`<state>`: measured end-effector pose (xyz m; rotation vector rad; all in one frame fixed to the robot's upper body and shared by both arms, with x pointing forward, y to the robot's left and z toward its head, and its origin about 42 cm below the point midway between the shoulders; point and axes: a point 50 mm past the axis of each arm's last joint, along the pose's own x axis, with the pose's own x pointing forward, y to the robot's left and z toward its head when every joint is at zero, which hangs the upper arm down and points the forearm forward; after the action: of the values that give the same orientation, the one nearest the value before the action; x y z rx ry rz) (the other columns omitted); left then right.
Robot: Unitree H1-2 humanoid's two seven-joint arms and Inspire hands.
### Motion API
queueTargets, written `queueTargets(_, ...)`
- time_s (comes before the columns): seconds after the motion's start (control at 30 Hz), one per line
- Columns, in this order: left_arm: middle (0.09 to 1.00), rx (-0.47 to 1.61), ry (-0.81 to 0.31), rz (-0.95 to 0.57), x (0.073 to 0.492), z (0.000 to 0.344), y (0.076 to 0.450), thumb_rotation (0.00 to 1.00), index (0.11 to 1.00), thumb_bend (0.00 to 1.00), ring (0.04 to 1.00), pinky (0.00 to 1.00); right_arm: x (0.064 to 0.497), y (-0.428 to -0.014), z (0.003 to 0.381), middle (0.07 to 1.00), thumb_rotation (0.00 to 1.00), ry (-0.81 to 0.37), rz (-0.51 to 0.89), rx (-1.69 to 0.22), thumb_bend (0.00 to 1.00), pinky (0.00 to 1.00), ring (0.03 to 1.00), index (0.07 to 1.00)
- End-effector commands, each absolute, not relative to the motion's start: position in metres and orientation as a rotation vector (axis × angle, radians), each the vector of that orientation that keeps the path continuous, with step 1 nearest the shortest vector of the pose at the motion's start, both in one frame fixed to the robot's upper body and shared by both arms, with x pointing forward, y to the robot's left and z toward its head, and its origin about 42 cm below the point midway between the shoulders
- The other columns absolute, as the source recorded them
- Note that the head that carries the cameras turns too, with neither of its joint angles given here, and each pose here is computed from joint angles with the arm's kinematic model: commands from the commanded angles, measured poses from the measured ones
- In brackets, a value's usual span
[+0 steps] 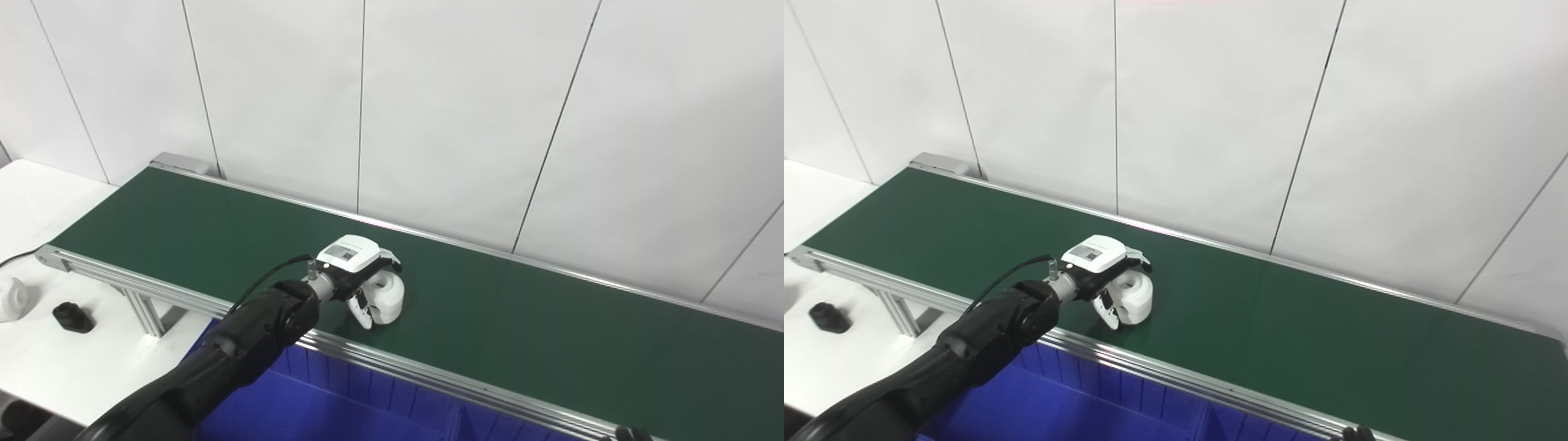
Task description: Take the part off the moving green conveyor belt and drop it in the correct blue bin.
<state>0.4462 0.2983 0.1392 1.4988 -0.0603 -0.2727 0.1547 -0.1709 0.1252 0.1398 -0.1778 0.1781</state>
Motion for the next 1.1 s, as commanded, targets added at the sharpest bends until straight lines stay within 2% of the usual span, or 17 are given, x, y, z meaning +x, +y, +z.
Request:
queueTargets(0.0, 0.896, 1.556, -0.124, -0.186, 0.467, 0.172, 0.295, 0.18, 0.83, 0.93, 0.898, 0.85, 0.152, -0.168, 0.137, 0.96, 1.0, -0.215, 0.181, 0.146, 0.71, 0.94, 0.951, 1.0)
queueTargets(0.1, 0.898, 1.602, -0.024, -0.218, 0.474, 0.171, 0.287, 0.19, 0.827, 0.91, 0.909, 0.88, 0.15, -0.166, 0.14, 0.952, 1.0, -0.216, 0.182, 0.148, 0.71, 0.94, 0.944, 1.0)
queueTargets(0.13, 0.875, 1.613, 0.001, -0.224, 0.476, 0.171, 0.285, 0.18, 0.808, 0.92, 0.887, 0.86, 0.149, -0.165, 0.141, 0.948, 1.0, -0.214, 0.182, 0.148, 0.72, 0.93, 0.94, 1.0)
queueTargets(0.2, 0.786, 1.629, 0.022, -0.226, 0.48, 0.169, 0.279, 0.11, 0.733, 0.89, 0.785, 0.75, 0.148, -0.163, 0.142, 0.941, 1.0, -0.21, 0.18, 0.146, 0.73, 0.92, 0.931, 1.0)
queueTargets(0.23, 0.692, 1.635, 0.025, -0.226, 0.481, 0.168, 0.276, 0.05, 0.657, 0.83, 0.661, 0.62, 0.147, -0.162, 0.143, 0.936, 1.0, -0.209, 0.179, 0.145, 0.73, 0.91, 0.926, 1.0)
queueTargets(0.27, 0.683, 1.624, 0.021, -0.223, 0.482, 0.165, 0.272, 0.05, 0.65, 0.82, 0.649, 0.6, 0.147, -0.161, 0.144, 0.935, 1.0, -0.208, 0.177, 0.145, 0.73, 0.91, 0.925, 1.0)
queueTargets(0.3, 0.642, 1.615, 0.017, -0.222, 0.483, 0.163, 0.27, 0.05, 0.572, 0.67, 0.61, 0.57, 0.146, -0.16, 0.145, 0.929, 1.0, -0.207, 0.176, 0.146, 0.74, 0.91, 0.919, 1.0)
queueTargets(0.33, 0.62, 1.567, 0.023, -0.215, 0.485, 0.16, 0.266, 0.05, 0.532, 0.6, 0.59, 0.56, 0.146, -0.158, 0.146, 0.926, 1.0, -0.207, 0.176, 0.146, 0.74, 0.91, 0.915, 1.0)
queueTargets(0.37, 0.567, 1.519, 0.029, -0.207, 0.485, 0.157, 0.263, 0.02, 0.489, 0.55, 0.549, 0.52, 0.145, -0.157, 0.147, 0.923, 1.0, -0.207, 0.177, 0.147, 0.74, 0.9, 0.911, 1.0)
queueTargets(0.4, 0.552, 1.47, 0.029, -0.199, 0.486, 0.154, 0.259, 0.01, 0.47, 0.53, 0.545, 0.51, 0.145, -0.156, 0.148, 0.921, 1.0, -0.207, 0.177, 0.147, 0.74, 0.9, 0.909, 1.0)
queueTargets(0.57, 0.485, 1.289, 0.071, -0.177, 0.487, 0.15, 0.246, 0.0, 0.487, 0.52, 0.444, 0.37, 0.145, -0.152, 0.149, 0.917, 1.0, -0.198, 0.18, 0.151, 0.74, 0.89, 0.902, 1.0)
queueTargets(0.63, 0.484, 1.252, 0.08, -0.181, 0.488, 0.153, 0.244, 0.0, 0.488, 0.52, 0.442, 0.36, 0.146, -0.15, 0.149, 0.914, 1.0, -0.194, 0.181, 0.153, 0.74, 0.89, 0.898, 1.0)
queueTargets(0.7, 0.516, 1.227, 0.08, -0.187, 0.489, 0.156, 0.244, 0.0, 0.476, 0.52, 0.485, 0.4, 0.147, -0.149, 0.149, 0.915, 1.0, -0.19, 0.182, 0.154, 0.75, 0.89, 0.9, 1.0)
queueTargets(0.8, 0.508, 1.224, 0.067, -0.191, 0.489, 0.162, 0.245, 0.0, 0.48, 0.52, 0.471, 0.39, 0.148, -0.148, 0.149, 0.911, 1.0, -0.192, 0.186, 0.142, 0.75, 0.89, 0.895, 1.0)
queueTargets(0.87, 0.478, 1.225, 0.067, -0.19, 0.489, 0.166, 0.246, 0.0, 0.489, 0.52, 0.43, 0.34, 0.149, -0.148, 0.149, 0.909, 1.0, -0.192, 0.187, 0.135, 0.75, 0.88, 0.893, 1.0)
queueTargets(1.07, 0.465, 1.222, 0.023, -0.182, 0.483, 0.188, 0.257, 0.0, 0.494, 0.52, 0.421, 0.33, 0.154, -0.153, 0.154, 0.909, 1.0, -0.193, 0.191, 0.128, 0.74, 0.88, 0.89, 1.0)
